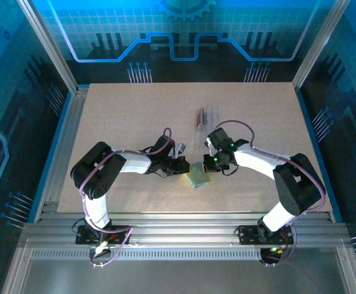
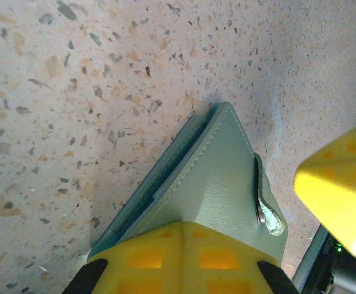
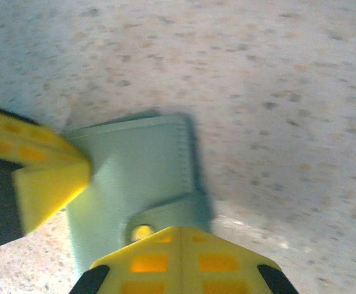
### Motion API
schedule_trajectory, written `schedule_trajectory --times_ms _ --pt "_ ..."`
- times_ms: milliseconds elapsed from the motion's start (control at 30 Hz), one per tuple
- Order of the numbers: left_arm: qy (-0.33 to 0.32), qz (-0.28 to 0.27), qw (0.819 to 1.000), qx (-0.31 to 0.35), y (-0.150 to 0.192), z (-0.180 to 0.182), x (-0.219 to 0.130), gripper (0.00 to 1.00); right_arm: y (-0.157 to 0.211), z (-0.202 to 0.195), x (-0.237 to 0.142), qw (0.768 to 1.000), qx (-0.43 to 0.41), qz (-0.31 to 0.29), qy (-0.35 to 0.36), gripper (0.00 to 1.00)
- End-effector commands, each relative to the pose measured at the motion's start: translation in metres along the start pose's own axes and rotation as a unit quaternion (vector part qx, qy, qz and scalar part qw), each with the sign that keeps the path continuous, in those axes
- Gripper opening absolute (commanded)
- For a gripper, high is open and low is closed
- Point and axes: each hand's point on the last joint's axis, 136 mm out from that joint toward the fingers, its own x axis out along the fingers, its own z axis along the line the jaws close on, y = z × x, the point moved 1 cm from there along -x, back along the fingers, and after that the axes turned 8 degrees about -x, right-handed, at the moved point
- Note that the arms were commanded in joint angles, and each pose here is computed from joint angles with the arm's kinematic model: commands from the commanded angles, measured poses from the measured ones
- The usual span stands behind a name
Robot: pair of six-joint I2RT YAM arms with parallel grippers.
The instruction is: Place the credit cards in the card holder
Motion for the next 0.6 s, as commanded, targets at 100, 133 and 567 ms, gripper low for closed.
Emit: schedule_trajectory --times_ms 100,133,567 --pt "-0.177 0.037 0.981 -0.068 0.045 0.107 0.008 0.0 0.011 -0.004 -0.004 0.999 -0.009 0.016 0.029 0.0" --pt "-0.176 0.038 0.981 -0.069 0.045 0.106 0.008 0.0 0.01 0.001 -0.005 0.999 -0.023 0.015 0.035 0.0" --pt "-0.172 0.037 0.982 -0.067 0.045 0.104 0.007 0.0 0.002 0.032 0.006 0.985 -0.132 0.017 0.114 0.4"
